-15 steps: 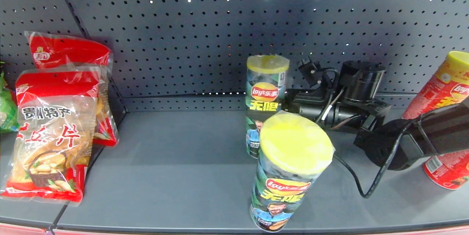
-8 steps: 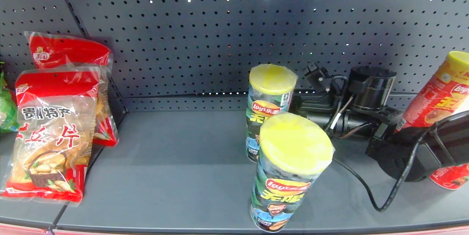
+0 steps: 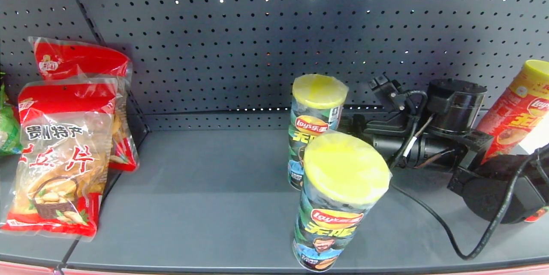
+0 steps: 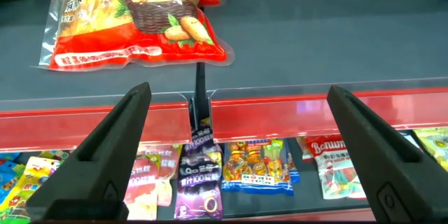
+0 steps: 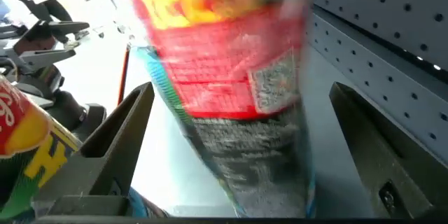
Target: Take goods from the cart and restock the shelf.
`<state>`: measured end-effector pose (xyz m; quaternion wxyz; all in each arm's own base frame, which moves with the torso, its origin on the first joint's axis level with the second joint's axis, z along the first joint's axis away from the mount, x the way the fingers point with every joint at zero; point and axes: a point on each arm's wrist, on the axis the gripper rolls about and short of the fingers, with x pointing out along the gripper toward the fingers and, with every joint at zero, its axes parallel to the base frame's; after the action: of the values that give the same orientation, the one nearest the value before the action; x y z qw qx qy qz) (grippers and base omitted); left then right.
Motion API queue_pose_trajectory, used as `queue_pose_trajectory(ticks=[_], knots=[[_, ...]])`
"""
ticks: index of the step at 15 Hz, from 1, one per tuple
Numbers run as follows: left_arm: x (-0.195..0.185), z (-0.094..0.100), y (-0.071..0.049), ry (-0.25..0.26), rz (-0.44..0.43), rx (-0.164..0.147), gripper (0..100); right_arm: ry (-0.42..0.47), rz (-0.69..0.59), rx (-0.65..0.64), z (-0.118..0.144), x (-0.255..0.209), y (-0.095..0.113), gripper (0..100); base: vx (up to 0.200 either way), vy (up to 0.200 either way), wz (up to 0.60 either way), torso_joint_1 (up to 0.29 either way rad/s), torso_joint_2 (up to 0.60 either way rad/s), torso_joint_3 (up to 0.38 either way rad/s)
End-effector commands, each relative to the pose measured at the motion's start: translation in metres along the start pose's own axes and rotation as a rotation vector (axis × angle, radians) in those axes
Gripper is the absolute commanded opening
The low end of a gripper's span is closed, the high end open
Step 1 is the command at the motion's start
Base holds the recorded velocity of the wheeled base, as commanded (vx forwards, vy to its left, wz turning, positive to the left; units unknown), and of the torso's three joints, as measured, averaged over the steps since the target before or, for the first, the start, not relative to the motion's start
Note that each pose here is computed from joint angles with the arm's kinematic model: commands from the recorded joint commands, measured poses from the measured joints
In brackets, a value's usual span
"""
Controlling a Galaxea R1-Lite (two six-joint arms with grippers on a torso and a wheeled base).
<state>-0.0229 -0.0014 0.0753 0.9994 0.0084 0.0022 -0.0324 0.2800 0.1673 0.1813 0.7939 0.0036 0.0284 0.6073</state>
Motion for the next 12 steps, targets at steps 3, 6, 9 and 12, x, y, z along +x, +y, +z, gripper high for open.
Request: queue_pose_trajectory(ticks=[3,6,9,12], knots=[[0.0,0.0,0.0,0.0,0.0,0.0,100,0.002,-0.053,0.004,-0.001,-0.014,-0.01,100,0.0,0.0,0.0,0.0,0.0,0.0],[0.0,0.0,0.0,0.0,0.0,0.0,100,0.005,-0.082,0.01,-0.002,-0.023,-0.014,100,0.0,0.0,0.0,0.0,0.0,0.0],[0.0,0.0,0.0,0.0,0.0,0.0,100,0.003,-0.094,0.009,-0.002,-0.026,-0.017,100,0.0,0.0,0.0,0.0,0.0,0.0],[0.0,0.0,0.0,0.0,0.0,0.0,100,0.006,-0.102,0.013,-0.002,-0.031,-0.015,100,0.0,0.0,0.0,0.0,0.0,0.0]])
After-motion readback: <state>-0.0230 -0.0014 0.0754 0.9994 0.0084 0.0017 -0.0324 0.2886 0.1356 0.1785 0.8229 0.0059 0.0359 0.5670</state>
